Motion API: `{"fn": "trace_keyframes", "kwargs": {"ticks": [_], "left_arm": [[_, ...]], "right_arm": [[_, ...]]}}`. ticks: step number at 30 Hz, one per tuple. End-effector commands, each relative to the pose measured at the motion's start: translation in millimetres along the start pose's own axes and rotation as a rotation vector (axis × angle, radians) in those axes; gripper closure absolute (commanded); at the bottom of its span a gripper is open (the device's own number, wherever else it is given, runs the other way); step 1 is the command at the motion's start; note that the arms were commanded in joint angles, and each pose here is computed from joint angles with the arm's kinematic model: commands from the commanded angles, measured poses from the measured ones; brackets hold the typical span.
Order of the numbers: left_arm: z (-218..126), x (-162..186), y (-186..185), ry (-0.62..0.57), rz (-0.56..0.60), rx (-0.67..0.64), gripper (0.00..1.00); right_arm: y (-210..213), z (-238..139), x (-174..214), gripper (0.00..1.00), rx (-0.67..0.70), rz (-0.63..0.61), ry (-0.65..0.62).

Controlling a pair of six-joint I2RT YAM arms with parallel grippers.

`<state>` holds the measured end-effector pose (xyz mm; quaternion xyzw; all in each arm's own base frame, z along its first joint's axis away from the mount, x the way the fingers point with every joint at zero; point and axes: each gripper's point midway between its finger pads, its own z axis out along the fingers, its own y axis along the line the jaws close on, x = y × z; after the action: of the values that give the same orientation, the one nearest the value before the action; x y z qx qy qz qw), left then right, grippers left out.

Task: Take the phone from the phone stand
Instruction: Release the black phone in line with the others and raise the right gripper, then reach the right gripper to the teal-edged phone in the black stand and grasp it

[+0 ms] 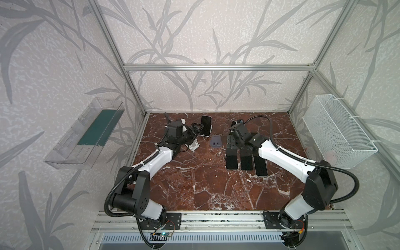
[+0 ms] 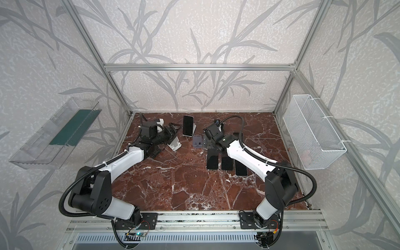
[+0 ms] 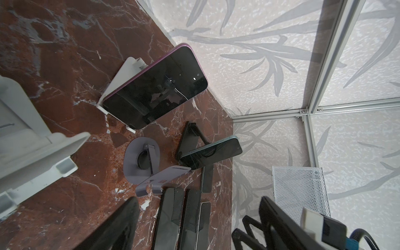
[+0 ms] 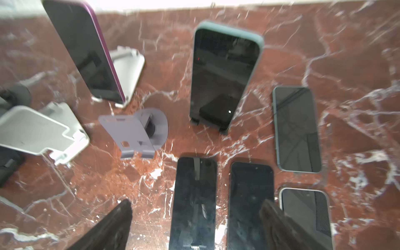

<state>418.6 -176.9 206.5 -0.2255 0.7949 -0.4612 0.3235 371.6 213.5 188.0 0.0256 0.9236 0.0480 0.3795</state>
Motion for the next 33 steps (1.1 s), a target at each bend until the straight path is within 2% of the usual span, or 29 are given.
{"fn": "trace_keyframes", "kwargs": {"ticks": [1, 6, 10, 15, 17, 21, 25, 33], "left_arm": [[-21, -15, -35, -0.057, 0.071, 0.059, 0.13], [-30, -19, -40, -0.087, 0.103, 0.047, 0.13], [-32, -19, -41, -0.09, 0.102, 0.048, 0.13], [-32, -20, -40, -0.095, 0.103, 0.045, 0.13], [-31, -19, -39, -0.094, 0.099, 0.041, 0.13], [-29, -19, -36, -0.092, 0.098, 0.033, 0.13], [-29, -20, -33, -0.095, 0.102, 0.021, 0.13], [-22, -18, -23, -0.081, 0.093, -0.005, 0.13]], "right_arm": [[-16, -14, -25, 0.03, 0.093, 0.041, -0.098], [-21, -16, -41, 0.02, 0.167, 0.046, -0.127], [-22, -15, -36, 0.03, 0.17, 0.103, -0.112], [-22, -18, -31, 0.04, 0.132, 0.086, -0.121], [-21, -22, -33, 0.04, 0.104, 0.045, -0.149], [-29, -30, -33, 0.05, 0.082, 0.041, -0.224], [-41, -31, -32, 0.06, 0.109, 0.051, -0.282], [-42, -15, -42, 0.01, 0.181, 0.021, -0.273]]}}
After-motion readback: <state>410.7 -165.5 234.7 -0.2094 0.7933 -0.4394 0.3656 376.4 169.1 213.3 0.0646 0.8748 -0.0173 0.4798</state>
